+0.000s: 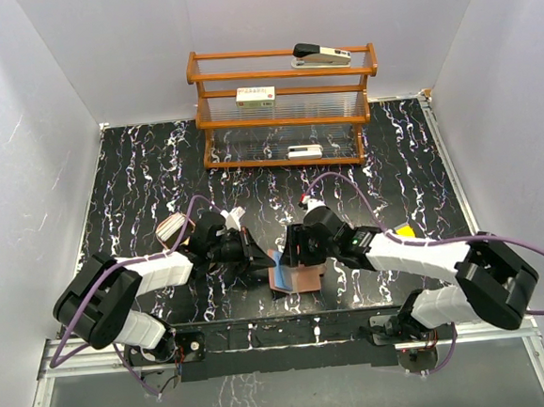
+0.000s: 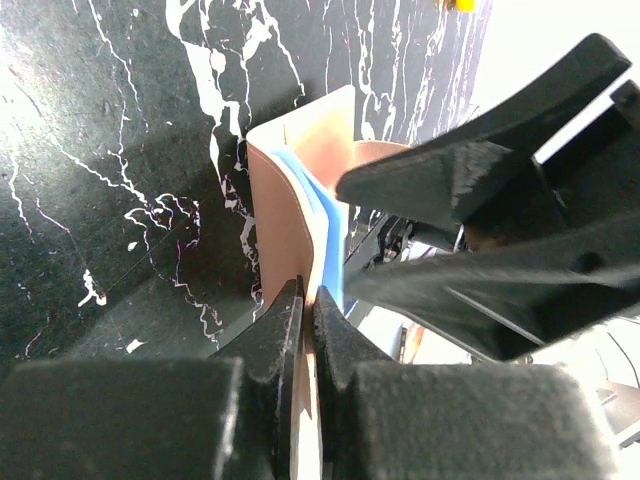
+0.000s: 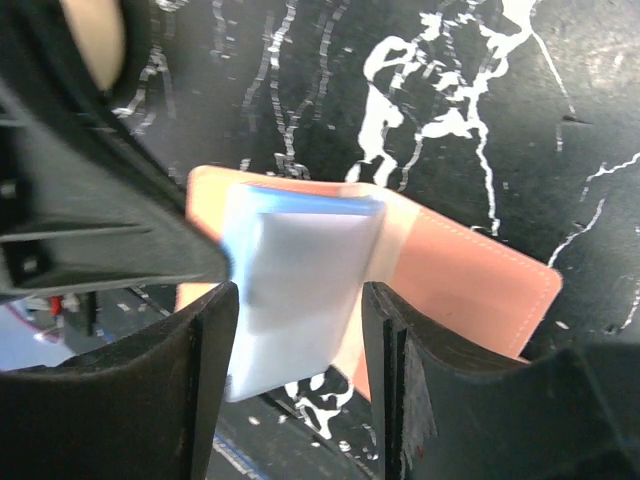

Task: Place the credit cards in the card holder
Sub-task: Turn over the card slot in the card holder.

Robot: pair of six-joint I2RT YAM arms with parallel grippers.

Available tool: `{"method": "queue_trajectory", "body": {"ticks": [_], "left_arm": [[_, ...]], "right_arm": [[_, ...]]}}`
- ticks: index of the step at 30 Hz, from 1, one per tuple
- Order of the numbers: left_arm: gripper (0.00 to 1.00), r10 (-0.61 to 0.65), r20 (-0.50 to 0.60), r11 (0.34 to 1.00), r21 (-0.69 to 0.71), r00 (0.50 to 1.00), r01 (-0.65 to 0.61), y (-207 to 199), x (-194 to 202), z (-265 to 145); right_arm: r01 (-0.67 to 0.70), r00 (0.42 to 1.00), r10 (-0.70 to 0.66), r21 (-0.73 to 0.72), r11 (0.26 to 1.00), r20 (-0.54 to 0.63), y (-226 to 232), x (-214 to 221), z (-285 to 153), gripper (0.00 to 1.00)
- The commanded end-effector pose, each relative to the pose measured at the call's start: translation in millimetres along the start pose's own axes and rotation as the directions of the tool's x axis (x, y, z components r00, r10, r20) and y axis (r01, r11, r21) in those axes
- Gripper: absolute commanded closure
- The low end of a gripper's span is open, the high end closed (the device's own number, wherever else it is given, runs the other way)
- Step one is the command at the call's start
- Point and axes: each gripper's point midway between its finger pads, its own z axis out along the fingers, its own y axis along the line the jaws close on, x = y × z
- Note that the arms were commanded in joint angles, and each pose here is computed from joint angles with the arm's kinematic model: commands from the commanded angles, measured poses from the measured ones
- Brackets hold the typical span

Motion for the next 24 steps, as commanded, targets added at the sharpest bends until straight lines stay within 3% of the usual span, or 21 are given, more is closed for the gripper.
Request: {"method": "queue_trajectory", "body": {"ticks": [1, 5, 24], "left_arm": [[1.0, 0.033, 0.041, 0.999, 0.024, 0.999, -0.034, -10.8, -4.8, -5.6], [1.0, 0.028, 0.044, 0.999, 0.016, 0.999, -0.029, -9.3, -5.1, -5.4], [1.0, 0.006, 0.044, 0.999, 0.032, 0.999, -0.007, -9.5, -2.7, -5.8]], "right_arm": [[-0.024, 0.997, 0.034, -0.131, 0.991, 0.072, 33.2, -21.2, -18.0, 0.48], [-0.04, 0.998, 0.048, -0.177, 0.983, 0.041, 41.5, -16.0, -17.4, 0.45], [-0.064, 0.998, 0.062, -0.16, 0.985, -0.014, 30.5, 1.9, -3.6, 0.47]]}}
